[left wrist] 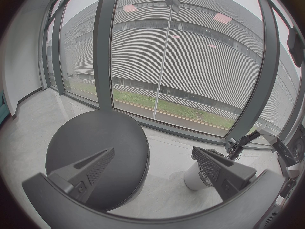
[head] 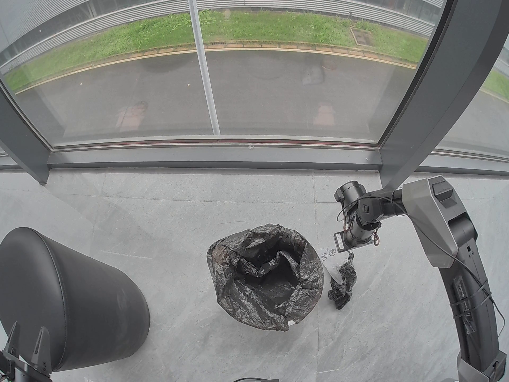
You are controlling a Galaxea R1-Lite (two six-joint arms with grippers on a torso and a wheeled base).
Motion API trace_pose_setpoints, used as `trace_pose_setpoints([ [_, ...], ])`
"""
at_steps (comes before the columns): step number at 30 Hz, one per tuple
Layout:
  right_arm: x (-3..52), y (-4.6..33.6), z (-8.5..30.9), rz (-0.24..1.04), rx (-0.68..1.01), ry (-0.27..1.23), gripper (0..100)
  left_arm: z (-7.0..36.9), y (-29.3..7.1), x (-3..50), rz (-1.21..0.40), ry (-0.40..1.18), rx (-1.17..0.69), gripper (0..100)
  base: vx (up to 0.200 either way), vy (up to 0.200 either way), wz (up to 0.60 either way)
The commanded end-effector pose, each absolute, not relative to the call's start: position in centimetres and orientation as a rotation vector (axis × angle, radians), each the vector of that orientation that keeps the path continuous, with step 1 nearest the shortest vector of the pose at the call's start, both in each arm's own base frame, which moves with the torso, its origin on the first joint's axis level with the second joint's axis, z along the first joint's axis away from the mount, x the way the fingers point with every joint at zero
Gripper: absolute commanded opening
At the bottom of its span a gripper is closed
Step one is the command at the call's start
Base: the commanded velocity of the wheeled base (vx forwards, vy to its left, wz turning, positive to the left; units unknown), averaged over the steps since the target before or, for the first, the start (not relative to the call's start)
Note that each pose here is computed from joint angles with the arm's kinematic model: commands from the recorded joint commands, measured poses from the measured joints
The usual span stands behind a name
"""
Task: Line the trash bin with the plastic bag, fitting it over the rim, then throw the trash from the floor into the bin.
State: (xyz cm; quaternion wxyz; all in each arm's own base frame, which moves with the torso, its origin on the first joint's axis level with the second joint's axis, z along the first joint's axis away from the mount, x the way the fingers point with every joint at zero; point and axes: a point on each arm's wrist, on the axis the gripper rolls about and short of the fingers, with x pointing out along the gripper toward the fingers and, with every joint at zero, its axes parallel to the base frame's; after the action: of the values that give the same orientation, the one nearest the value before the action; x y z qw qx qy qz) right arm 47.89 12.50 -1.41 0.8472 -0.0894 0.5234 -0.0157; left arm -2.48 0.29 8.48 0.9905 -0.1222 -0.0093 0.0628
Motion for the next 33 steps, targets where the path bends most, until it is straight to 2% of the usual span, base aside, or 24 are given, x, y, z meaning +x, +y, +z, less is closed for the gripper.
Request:
trace_pose_setpoints([
  [1,47.6,12.4,2.5,-0.037,-0.152,1.05,0,8.4,0.3,-2.6,0.124,-0.034,-0.246,100,0.0,0.0,0.0],
  [8,47.4,12.4,3.1,-0.034,-0.153,1.055,0,8.4,0.3,-2.6,0.129,-0.033,-0.246,100,0.0,0.0,0.0],
  [14,47.3,12.6,1.8,-0.035,-0.166,1.091,0,8.4,0.3,-2.6,0.138,-0.036,-0.246,100,0.0,0.0,0.0],
  [15,47.3,12.6,1.7,-0.034,-0.167,1.093,100,8.4,0.3,-2.6,0.138,-0.036,-0.246,100,0.0,0.0,0.0],
  [24,47.2,13.0,0.7,-0.023,-0.175,1.114,100,8.4,0.3,-2.6,0.138,-0.036,-0.246,100,0.0,0.0,0.0],
  [33,46.8,14.1,-2.6,-0.004,-0.219,1.176,100,8.4,0.3,-2.6,0.138,-0.036,-0.246,100,0.0,0.0,0.0],
])
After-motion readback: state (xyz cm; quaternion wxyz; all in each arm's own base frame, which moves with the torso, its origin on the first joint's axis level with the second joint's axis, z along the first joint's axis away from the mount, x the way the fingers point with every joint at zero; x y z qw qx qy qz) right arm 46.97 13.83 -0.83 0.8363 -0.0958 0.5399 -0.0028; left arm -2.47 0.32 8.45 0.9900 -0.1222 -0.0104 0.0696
